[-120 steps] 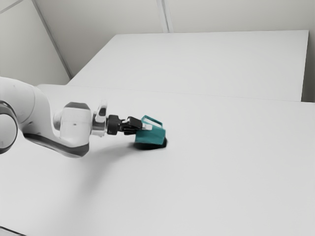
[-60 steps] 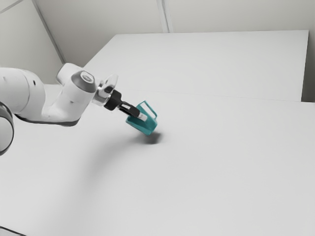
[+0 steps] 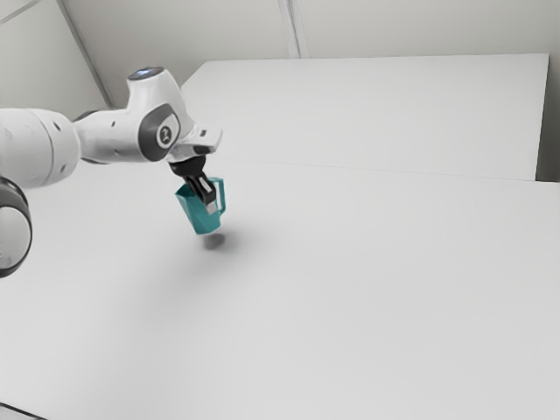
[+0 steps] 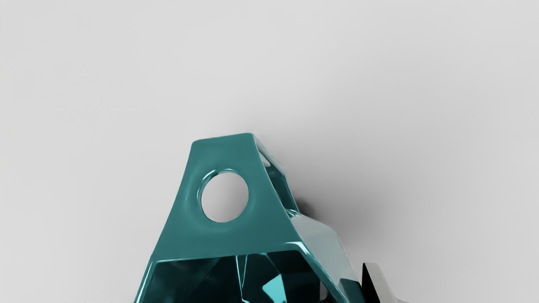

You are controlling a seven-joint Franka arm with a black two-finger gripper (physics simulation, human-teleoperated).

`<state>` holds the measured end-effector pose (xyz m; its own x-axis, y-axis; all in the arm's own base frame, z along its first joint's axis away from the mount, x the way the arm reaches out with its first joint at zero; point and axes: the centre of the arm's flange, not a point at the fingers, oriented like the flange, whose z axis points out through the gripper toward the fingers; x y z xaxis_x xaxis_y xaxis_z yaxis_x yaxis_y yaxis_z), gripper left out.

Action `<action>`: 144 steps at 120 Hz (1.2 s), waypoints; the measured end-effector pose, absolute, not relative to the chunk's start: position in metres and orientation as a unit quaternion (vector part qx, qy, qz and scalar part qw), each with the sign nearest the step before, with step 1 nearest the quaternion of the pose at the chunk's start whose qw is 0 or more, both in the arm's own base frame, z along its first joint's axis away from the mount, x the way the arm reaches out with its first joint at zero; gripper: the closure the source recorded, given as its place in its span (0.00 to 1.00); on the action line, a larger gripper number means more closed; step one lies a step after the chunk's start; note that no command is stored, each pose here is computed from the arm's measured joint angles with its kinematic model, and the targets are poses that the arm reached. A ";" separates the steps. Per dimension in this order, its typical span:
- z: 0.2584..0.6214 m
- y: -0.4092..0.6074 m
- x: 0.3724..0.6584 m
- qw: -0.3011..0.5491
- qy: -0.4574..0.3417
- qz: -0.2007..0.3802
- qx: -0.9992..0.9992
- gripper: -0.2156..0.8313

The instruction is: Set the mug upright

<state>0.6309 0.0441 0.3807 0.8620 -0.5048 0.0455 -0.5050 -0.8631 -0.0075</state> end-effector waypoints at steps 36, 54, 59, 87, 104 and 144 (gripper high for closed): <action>0.350 0.050 0.629 -0.005 -0.171 0.024 0.985 0.95; 0.344 0.051 0.629 -0.004 -0.137 0.024 0.990 0.89; 0.342 0.051 0.629 -0.002 -0.130 0.023 0.991 0.80; 0.342 0.049 0.629 0.001 -0.097 0.025 0.995 0.41; 0.369 0.048 0.633 -0.004 -0.086 0.046 0.995 0.31; 0.610 -0.014 0.633 -0.031 -0.119 0.122 0.985 0.23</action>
<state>0.6332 -0.0141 0.6098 0.9416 -0.2428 0.2332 -0.2279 -0.9696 -0.0895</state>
